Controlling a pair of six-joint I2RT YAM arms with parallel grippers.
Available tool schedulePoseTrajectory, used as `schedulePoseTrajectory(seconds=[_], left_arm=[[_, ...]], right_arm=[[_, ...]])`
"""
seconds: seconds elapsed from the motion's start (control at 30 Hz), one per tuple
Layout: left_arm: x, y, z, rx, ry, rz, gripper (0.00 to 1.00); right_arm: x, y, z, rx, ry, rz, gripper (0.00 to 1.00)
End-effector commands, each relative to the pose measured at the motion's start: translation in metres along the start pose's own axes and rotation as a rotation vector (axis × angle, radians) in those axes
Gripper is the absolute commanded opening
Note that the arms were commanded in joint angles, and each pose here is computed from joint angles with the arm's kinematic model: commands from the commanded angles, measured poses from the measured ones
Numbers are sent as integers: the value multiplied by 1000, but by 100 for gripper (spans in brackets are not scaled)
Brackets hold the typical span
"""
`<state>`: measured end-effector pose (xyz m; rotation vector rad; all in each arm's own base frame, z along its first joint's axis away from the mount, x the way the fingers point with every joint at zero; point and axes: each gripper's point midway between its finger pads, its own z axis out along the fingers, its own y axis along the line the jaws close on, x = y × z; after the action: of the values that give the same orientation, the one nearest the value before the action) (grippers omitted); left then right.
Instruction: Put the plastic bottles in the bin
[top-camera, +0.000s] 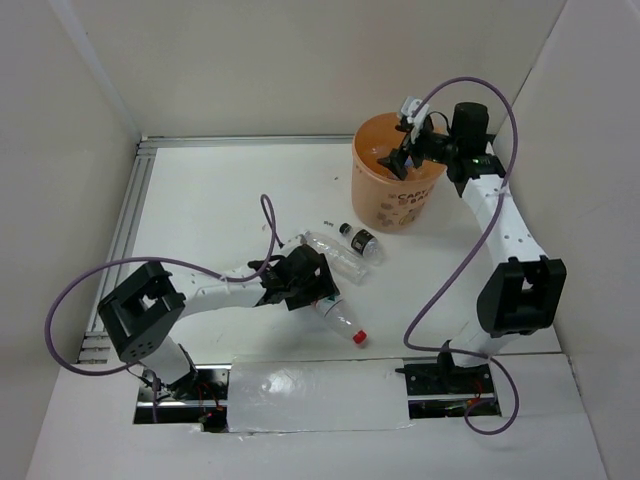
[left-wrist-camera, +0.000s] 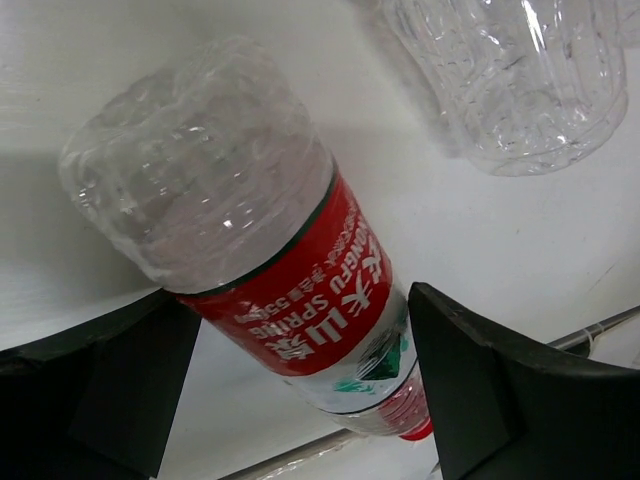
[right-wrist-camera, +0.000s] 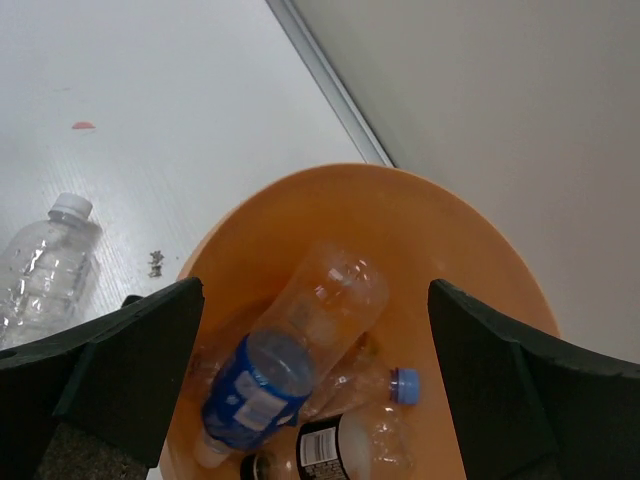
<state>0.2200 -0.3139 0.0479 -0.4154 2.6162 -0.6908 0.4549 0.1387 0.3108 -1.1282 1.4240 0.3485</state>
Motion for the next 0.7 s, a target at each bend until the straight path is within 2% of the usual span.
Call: schedulePoseTrajectory(seconds=[0.0, 0.03, 0.07, 0.13, 0.17, 0.2, 0.23, 0.3, 0.33, 0.4, 0.43, 0.5, 0.53, 0.6, 0.63, 0.67], left_arm=[[-6, -20, 5, 43, -27, 8, 94], [-4, -21, 4, 48, -15, 8, 88], [0, -15, 5, 40, 1, 10, 70], [5, -15, 3, 50, 4, 28, 53], [9, -8, 4, 39, 18, 45, 41], [9, -7, -2, 42, 17, 45, 35], [14, -7, -6, 54, 31, 67, 29], [18, 2, -14, 53, 41, 97, 17], [14, -10, -30, 103, 25, 115, 13], [7, -24, -52, 170, -16, 183, 10], [-1, -36, -65, 219, -44, 214, 7], [-25, -81, -115, 378, -154, 316, 7], [-37, -102, -135, 454, -212, 350, 6], [-70, -143, -178, 551, -367, 421, 6], [-88, -161, -198, 599, -448, 425, 6], [-108, -172, -207, 606, -511, 425, 6]], right_arm=[[-69, -29, -32, 94, -136, -64, 100], [-74, -26, -41, 106, -143, -43, 100], [-77, -27, -47, 117, -142, -35, 100], [-81, -25, -60, 135, -142, -9, 100], [-82, -22, -72, 149, -144, 18, 100], [-83, -20, -80, 157, -146, 32, 100], [-96, -19, -94, 186, -173, 39, 100], [-82, -23, -111, 249, -147, 119, 100], [-73, -23, -117, 281, -117, 172, 100], [-51, -16, -126, 267, -60, 206, 100], [-45, -3, -127, 203, -48, 211, 100], [-17, 17, -137, 149, 24, 252, 98], [-12, 28, -140, 118, 27, 253, 91], [11, 44, -150, 120, 73, 287, 33], [19, 51, -153, 121, 87, 304, 10], [27, 59, -155, 122, 99, 331, 0]])
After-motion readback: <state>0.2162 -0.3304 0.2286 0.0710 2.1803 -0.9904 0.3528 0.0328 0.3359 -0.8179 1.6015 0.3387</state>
